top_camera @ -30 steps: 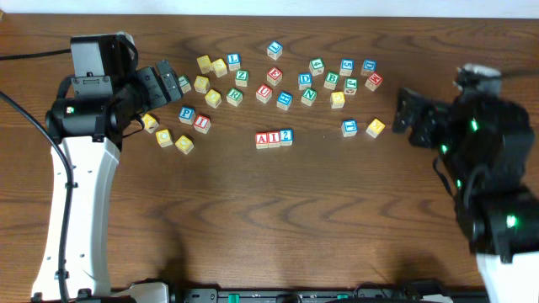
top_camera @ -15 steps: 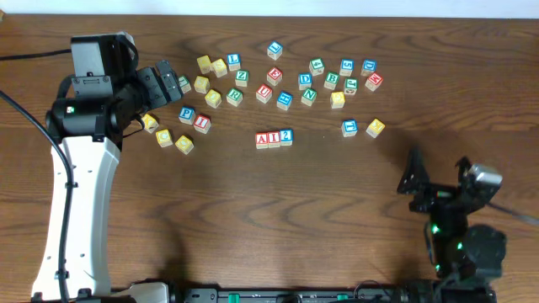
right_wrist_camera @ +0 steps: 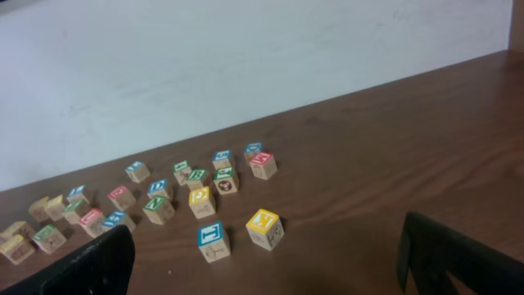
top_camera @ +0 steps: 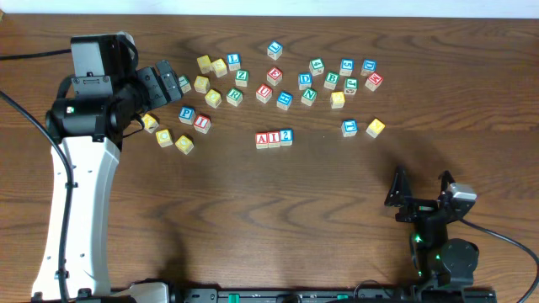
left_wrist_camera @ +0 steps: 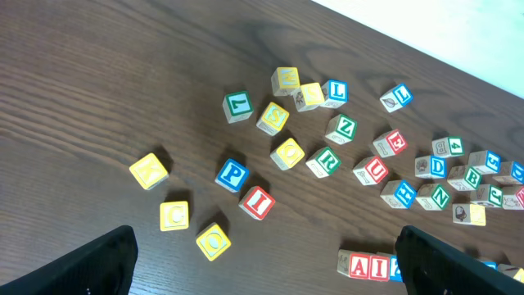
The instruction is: Spell out AI2
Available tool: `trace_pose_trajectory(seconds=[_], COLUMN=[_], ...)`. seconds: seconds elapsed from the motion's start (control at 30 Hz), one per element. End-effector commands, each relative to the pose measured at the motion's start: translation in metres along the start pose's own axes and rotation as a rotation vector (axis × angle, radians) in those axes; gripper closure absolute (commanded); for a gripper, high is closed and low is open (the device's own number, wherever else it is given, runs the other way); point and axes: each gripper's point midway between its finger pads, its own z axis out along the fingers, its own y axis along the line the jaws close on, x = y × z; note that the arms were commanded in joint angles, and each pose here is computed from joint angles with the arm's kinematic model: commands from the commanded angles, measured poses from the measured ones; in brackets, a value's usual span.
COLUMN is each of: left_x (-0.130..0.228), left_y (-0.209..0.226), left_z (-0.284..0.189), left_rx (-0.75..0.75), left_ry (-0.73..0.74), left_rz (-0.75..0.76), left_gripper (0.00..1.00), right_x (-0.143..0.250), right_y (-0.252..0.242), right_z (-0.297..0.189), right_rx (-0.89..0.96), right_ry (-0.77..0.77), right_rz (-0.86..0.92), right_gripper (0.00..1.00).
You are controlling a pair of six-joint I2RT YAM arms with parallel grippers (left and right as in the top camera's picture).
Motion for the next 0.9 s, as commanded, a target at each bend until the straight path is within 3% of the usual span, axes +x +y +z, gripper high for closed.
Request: trace_pose_trajectory(seconds=[0.0, 0.87], left_x=[0.0006, 0.0006], left_y=[0.0034, 0.0033], left_z=[0.0013, 0.0013], left_rx=[-0.013, -0.012], left_ry=[0.002, 0.002], left_rz=[0.003, 0.003], left_gripper=[0.00, 0.00], right_x=[0.0058, 0.0120], right_y=[-0.0058, -0.0088], right_z=[0.0007, 0.0006], right_rx=[0.020, 0.035], right_ry=[-0.002, 0.024], right_rz=[-0.019, -0.023], right_gripper=[0.01, 0.01])
